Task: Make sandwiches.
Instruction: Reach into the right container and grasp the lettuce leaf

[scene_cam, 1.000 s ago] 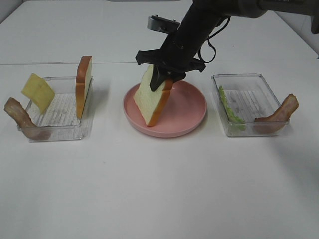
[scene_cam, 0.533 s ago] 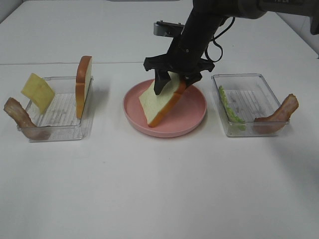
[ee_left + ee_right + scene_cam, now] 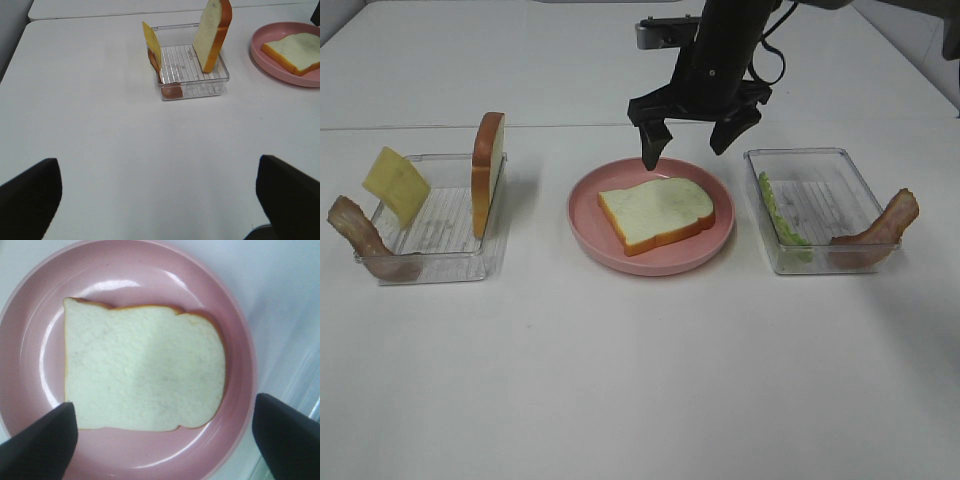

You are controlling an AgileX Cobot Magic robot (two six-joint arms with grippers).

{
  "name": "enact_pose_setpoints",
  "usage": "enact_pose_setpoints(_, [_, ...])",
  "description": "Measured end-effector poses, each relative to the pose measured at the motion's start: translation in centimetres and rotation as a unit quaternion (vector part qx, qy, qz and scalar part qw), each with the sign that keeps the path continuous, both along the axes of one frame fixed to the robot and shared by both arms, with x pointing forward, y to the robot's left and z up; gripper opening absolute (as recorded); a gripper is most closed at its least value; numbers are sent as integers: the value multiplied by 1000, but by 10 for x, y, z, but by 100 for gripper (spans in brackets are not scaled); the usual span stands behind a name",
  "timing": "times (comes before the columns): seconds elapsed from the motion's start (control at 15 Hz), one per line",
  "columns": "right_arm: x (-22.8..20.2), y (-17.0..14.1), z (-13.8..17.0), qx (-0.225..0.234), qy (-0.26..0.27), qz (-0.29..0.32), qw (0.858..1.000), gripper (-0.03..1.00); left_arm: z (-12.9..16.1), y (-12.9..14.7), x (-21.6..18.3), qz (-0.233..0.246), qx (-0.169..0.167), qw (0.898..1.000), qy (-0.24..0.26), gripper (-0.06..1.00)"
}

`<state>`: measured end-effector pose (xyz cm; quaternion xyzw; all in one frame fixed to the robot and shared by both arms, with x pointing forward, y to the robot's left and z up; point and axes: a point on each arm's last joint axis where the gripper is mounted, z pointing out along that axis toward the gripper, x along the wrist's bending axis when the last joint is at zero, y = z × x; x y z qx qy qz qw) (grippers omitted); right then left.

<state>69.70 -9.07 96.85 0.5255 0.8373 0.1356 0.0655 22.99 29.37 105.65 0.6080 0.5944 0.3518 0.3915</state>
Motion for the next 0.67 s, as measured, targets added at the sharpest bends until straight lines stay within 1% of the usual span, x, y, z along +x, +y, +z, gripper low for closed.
enact_pose_setpoints(0.07, [0,-1,5,-2,-5,2,1000,90,0,0,0,0,0,1000,0,98])
enact_pose_setpoints(0.33, [-14,-10,57,-14,-32,11,999,90,0,0,0,0,0,1000,0,98])
enact_pose_setpoints(0.4, [-18,-13,72,-15,-43,11,999,90,0,0,0,0,0,1000,0,98])
enact_pose_setpoints(0.47, [-23,-19,93,-23,-69,4,997,90,0,0,0,0,0,1000,0,98])
enact_pose_setpoints(0.53, [-27,-23,106,-29,-85,0,996,90,0,0,0,0,0,1000,0,98])
enact_pose_setpoints(0.67, [-42,-32,116,-38,-85,0,996,90,0,0,0,0,0,1000,0,98])
